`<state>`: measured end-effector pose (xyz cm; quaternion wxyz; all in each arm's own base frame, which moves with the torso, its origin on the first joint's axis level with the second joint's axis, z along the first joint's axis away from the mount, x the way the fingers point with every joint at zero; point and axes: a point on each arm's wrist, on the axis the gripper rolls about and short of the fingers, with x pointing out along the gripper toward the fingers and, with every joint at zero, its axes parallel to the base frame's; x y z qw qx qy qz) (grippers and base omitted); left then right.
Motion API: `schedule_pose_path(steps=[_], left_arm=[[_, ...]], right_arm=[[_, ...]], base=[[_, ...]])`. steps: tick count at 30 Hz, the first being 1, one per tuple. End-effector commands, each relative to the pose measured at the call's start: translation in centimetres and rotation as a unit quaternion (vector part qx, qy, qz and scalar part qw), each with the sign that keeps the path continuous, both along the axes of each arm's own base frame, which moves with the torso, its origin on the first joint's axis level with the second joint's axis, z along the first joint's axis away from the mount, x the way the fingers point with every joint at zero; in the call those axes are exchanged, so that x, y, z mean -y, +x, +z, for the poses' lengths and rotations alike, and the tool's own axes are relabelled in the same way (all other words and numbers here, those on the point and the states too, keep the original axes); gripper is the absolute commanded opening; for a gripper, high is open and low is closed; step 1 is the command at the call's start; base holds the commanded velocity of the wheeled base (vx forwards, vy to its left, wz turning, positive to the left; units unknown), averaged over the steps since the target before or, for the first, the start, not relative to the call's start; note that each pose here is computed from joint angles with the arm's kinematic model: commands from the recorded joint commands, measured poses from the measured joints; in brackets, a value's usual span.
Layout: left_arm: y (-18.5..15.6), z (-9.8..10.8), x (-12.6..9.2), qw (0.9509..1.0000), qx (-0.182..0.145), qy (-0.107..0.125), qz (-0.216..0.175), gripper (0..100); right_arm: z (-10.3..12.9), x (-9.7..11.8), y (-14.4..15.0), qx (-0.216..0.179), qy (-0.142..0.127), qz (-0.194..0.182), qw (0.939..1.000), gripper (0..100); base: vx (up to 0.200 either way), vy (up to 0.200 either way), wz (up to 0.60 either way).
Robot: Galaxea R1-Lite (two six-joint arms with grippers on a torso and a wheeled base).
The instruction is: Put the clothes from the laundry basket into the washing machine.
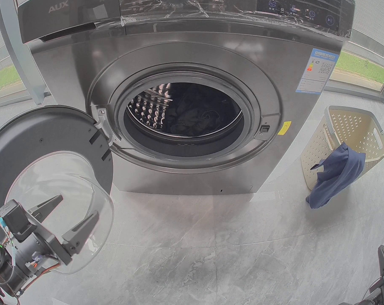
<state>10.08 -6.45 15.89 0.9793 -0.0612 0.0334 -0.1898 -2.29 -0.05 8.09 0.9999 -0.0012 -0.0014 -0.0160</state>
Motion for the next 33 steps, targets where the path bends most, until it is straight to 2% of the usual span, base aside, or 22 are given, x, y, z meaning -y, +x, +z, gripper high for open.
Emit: schedule_pose_path(steps=[1, 6, 7, 8, 9, 11, 12, 13, 14, 17, 18, 20, 22, 23, 24, 26, 28, 33], left_arm=[[-2.5, -0.3, -2.6, 0.9988, 0.027, -0.012, 0.038, 100], [-4.1, -1.4, -4.1, 0.9964, 0.026, -0.006, 0.08, 100], [-4.8, -1.9, -4.7, 0.9946, 0.027, -0.002, 0.1, 100], [-4.8, -1.9, -4.7, 0.9946, 0.027, -0.002, 0.1, 100], [-5.6, -2.3, -5.3, 0.9917, 0.025, 0.0, 0.126, 100], [-6.0, -2.5, -5.6, 0.9895, 0.025, 0.003, 0.142, 100], [-6.6, -2.7, -6.0, 0.9854, 0.031, 0.001, 0.167, 100], [-6.8, -2.8, -6.1, 0.9844, 0.032, 0.001, 0.173, 100], [-7.6, -3.0, -6.4, 0.9804, 0.045, 0.0, 0.192, 100], [-8.9, -3.5, -6.6, 0.9775, 0.066, 0.003, 0.2, 100], [-10.0, -4.3, -6.7, 0.9759, 0.074, 0.015, 0.205, 100], [-11.2, -5.7, -6.5, 0.9762, 0.077, 0.035, 0.2, 100], [-12.1, -7.2, -6.4, 0.9778, 0.061, 0.051, 0.194, 100], [-12.3, -8.5, -6.4, 0.98, 0.021, 0.061, 0.188, 100], [-12.5, -8.6, -6.5, 0.9797, 0.005, 0.062, 0.191, 100], [-12.4, -8.3, -6.5, 0.9784, 0.021, 0.044, 0.201, 100], [-12.4, -8.4, -6.5, 0.9777, 0.028, 0.046, 0.203, 100], [-12.4, -8.3, -6.5, 0.9794, 0.028, 0.04, 0.196, 100]], right_arm=[[-0.5, 0.0, 0.0, -0.002, 0.0, 0.0, 1.0, 0], [-0.5, 0.0, 0.0, -0.002, 0.0, 0.0, 1.0, 0], [-0.5, 0.0, 0.0, -0.002, 0.0, 0.0, 1.0, 0], [-0.5, 0.0, 0.0, -0.002, 0.0, 0.0, 1.0, 0], [-0.5, 0.0, 0.0, -0.002, 0.0, 0.0, 1.0, 0], [-0.5, 0.0, 0.0, -0.002, 0.0, 0.0, 1.0, 0], [-0.5, 0.0, 0.0, -0.002, 0.0, 0.0, 1.0, 0], [-0.5, 0.0, 0.0, -0.002, 0.0, 0.0, 1.0, 0], [-0.5, 0.0, 0.0, -0.002, 0.0, 0.0, 1.0, 0], [-0.5, 0.0, 0.0, -0.002, 0.0, 0.0, 1.0, 0], [-0.5, 0.0, 0.0, -0.002, 0.0, 0.0, 1.0, 0], [-0.5, 0.0, 0.0, -0.001, 0.0, 0.0, 1.0, 0], [-0.5, 0.0, 0.0, -0.001, 0.0, 0.0, 1.0, 0], [-0.5, 0.0, 0.0, -0.002, 0.0, 0.0, 1.0, 0], [-0.5, 0.0, 0.0, -0.002, 0.0, 0.0, 1.0, 0], [-0.5, 0.0, 0.0, -0.001, 0.0, 0.0, 1.0, 0], [-0.5, 0.0, 0.0, -0.001, 0.0, 0.0, 1.0, 0], [-0.5, 0.0, 0.0, -0.001, 0.0, 0.0, 1.0, 0]], base=[[-0.2, 0.0, 0.0], [0.0, 0.0, 0.0], [0.0, 0.0, 0.0], [0.0, 0.0, 0.0], [0.0, 0.0, 0.0], [0.0, 0.0, 0.0], [0.0, 0.0, 0.0], [0.0, 0.0, 0.0], [0.0, 0.0, 0.0], [0.0, 0.0, 0.0], [0.0, 0.0, 0.0], [0.0, 0.0, 0.0], [0.0, 0.0, 0.0], [0.0, 0.0, 0.0], [0.0, 0.0, 0.0], [0.0, 0.0, 0.0], [0.0, 0.0, 0.0], [0.0, 0.0, 0.0]])
